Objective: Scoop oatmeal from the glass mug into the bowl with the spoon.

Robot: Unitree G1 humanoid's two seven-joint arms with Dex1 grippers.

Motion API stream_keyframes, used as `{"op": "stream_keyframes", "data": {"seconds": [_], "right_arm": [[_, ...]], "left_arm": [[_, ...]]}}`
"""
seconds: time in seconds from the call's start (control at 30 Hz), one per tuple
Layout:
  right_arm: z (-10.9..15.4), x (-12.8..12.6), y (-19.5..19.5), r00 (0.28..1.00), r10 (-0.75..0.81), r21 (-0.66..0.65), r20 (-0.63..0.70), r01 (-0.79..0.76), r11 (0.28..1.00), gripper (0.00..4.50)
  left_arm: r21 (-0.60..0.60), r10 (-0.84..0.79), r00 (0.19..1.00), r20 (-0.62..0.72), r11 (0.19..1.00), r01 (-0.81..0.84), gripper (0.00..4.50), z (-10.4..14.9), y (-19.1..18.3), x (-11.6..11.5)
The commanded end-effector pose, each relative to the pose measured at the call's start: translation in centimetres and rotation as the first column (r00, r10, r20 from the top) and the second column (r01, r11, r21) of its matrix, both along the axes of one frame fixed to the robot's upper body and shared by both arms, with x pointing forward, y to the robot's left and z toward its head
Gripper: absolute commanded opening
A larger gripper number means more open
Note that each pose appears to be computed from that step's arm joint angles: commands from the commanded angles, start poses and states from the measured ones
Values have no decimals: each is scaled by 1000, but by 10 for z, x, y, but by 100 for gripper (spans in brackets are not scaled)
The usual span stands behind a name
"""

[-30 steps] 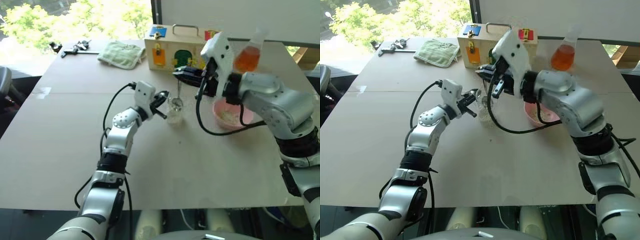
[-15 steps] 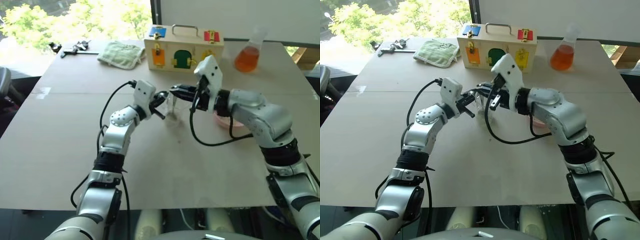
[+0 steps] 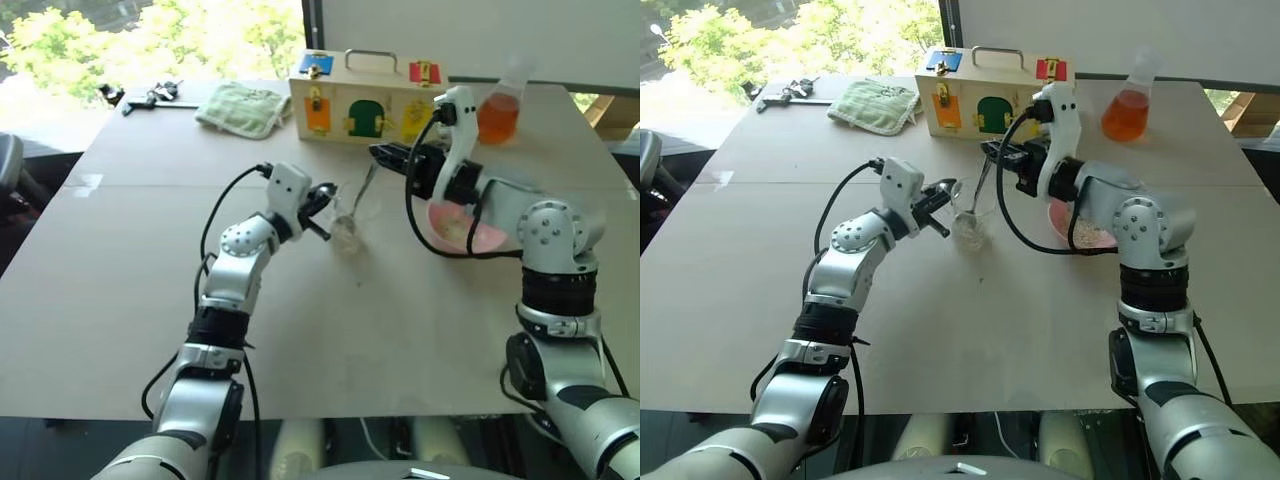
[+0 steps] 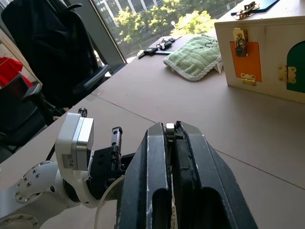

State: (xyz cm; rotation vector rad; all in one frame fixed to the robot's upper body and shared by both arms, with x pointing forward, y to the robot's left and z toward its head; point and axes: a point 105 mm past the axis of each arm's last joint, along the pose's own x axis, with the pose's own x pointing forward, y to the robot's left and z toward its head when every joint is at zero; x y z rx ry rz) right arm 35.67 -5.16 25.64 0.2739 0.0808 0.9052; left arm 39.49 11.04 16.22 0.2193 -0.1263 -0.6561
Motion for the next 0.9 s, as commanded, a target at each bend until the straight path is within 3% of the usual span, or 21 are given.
{"op": "stream_keyframes", "data": {"seconds": [0.03, 0.9], "right_arm": [[29, -6, -6, 997, -11, 40, 79, 7, 999, 0], [42, -14, -23, 993, -46, 79, 112, 37, 996, 0]], "left_arm": [[-3, -8, 999, 48, 1000, 8, 7, 10, -1, -3], [-24, 26, 1000, -2, 999, -26, 7, -2, 1, 0]]}}
